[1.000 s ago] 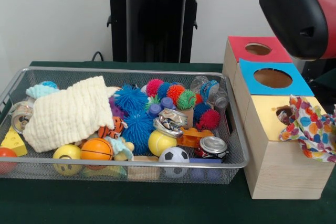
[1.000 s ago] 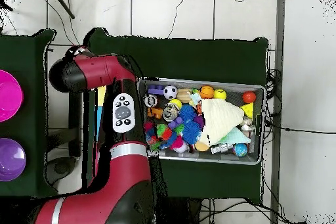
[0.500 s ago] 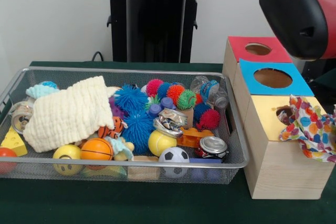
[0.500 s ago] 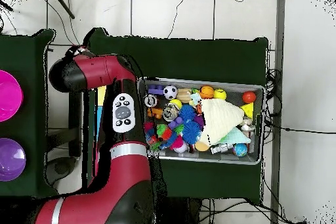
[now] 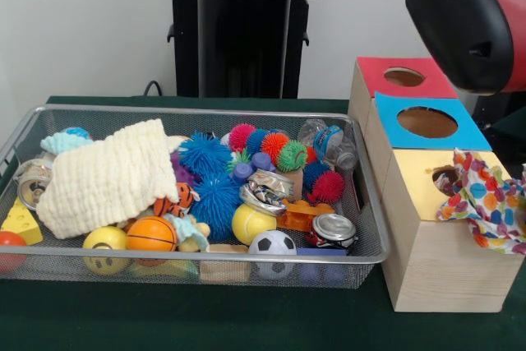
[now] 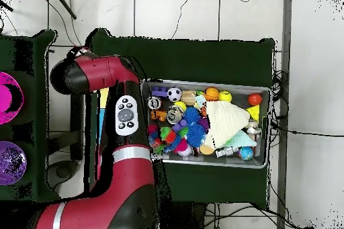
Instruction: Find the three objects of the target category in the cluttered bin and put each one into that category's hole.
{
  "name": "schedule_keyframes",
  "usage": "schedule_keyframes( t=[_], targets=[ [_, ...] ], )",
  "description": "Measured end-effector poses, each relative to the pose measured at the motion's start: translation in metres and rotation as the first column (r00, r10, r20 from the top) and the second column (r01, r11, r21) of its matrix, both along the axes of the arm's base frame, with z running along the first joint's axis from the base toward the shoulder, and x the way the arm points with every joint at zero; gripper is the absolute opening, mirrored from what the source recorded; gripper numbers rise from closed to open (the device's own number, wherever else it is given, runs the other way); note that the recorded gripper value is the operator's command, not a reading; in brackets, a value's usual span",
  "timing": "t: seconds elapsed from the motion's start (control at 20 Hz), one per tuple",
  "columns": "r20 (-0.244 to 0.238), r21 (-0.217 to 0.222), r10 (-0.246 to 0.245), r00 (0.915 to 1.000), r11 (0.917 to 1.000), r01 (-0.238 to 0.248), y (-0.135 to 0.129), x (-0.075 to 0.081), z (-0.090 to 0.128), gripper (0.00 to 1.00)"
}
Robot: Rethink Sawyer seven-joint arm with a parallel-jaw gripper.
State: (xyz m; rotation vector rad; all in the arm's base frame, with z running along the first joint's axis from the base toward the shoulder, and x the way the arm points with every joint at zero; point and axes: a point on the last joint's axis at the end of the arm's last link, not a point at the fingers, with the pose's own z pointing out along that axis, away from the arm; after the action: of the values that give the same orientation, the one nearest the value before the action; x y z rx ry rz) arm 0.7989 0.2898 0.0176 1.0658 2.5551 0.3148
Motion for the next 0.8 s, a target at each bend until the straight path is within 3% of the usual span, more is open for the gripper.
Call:
schedule_keyframes(
  t=[0.5,0.8],
  targets=[
    [0.013,0.027,-0.008,0.9999,0.9996,0.007,0.000,0.009,0.020,1.00],
    [-0.018,0.024,-0.007,0.9998,0.9997,0.007,0.001,0.012,0.046,1.00]
  ],
)
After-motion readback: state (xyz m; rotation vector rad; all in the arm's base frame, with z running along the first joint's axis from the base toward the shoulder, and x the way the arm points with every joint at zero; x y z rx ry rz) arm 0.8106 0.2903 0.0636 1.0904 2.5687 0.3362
